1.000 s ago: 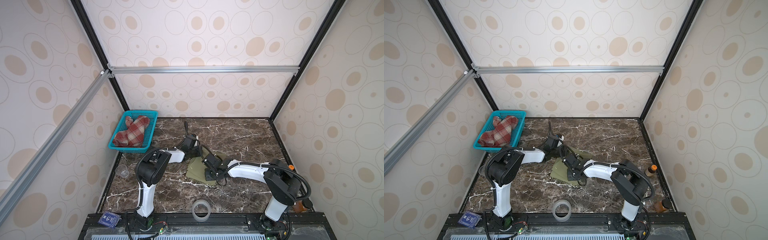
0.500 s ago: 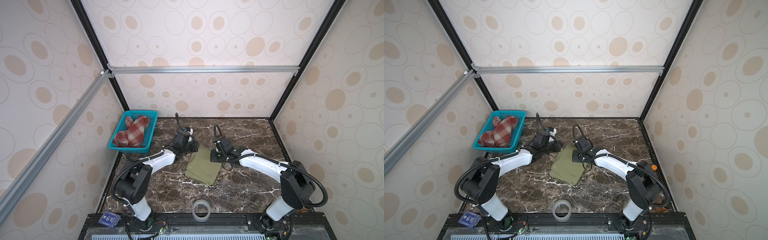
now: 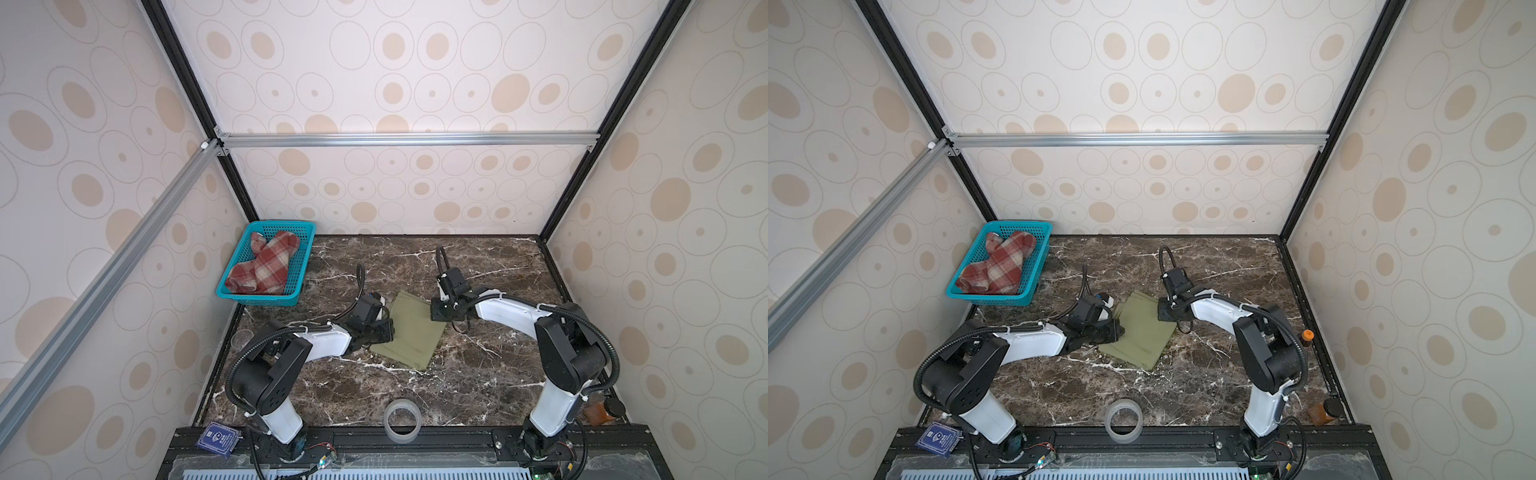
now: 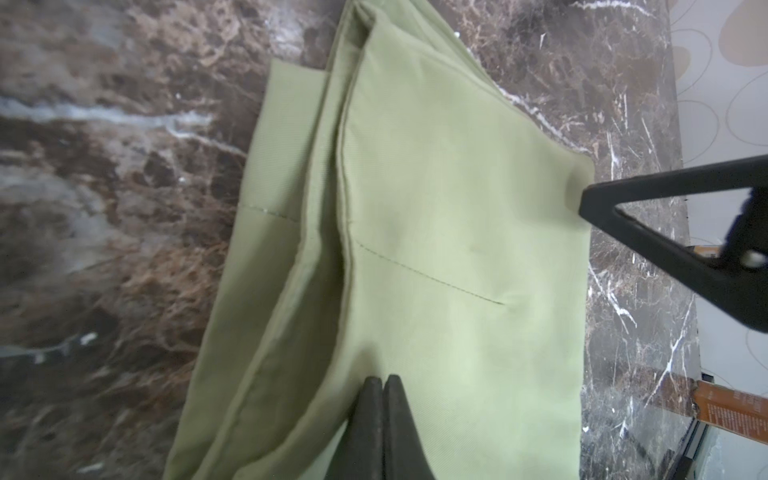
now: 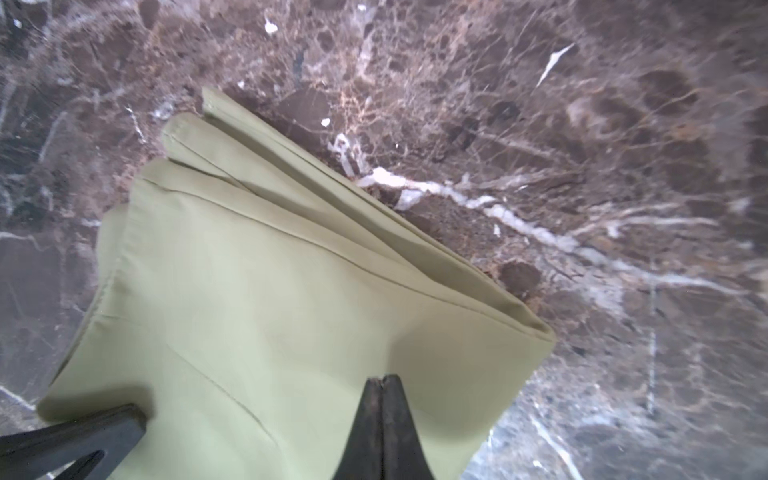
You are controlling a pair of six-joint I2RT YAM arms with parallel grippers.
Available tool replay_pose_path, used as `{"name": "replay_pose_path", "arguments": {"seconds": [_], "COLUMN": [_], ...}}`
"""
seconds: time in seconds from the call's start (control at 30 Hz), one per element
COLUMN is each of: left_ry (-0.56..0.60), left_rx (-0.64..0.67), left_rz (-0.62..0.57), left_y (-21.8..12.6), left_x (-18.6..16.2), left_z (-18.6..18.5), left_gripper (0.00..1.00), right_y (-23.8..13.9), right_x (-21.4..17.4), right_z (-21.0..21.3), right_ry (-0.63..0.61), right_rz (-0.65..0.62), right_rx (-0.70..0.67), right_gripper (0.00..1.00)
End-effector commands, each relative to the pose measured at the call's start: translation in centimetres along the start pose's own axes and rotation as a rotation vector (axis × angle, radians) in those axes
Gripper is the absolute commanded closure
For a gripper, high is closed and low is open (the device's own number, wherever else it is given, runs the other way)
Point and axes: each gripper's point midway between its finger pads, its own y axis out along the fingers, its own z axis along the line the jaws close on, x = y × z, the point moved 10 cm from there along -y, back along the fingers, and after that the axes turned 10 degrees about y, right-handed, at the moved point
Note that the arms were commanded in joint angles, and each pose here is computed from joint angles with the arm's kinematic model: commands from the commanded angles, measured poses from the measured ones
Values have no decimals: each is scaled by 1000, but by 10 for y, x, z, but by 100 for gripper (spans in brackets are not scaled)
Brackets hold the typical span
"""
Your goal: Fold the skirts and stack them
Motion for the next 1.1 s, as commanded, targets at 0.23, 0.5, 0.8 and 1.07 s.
{"name": "replay_pose_path", "arguments": {"seconds": [0.23,0.5,0.8,1.07], "left_ry": [23,25,61,96], "left_rx": [53,102,143,120], "left_rz": [15,-27,-53,-104], "left_y": [22,33,50,44], "left_x": [3,23,50,65], "left_z": [10,22,28,21], "left_gripper": [100,100,100,100], "right_y": [25,22,2,-17], "right_x": [-15,-43,-95,-109], "right_z": [-21,-36,-38,-2], "right_ry": [36,94,141,114], "right_rz": [42,71,72,47], "right_rx": [-72,-115,-140,-53], "right_gripper": [97,99,100,100]}}
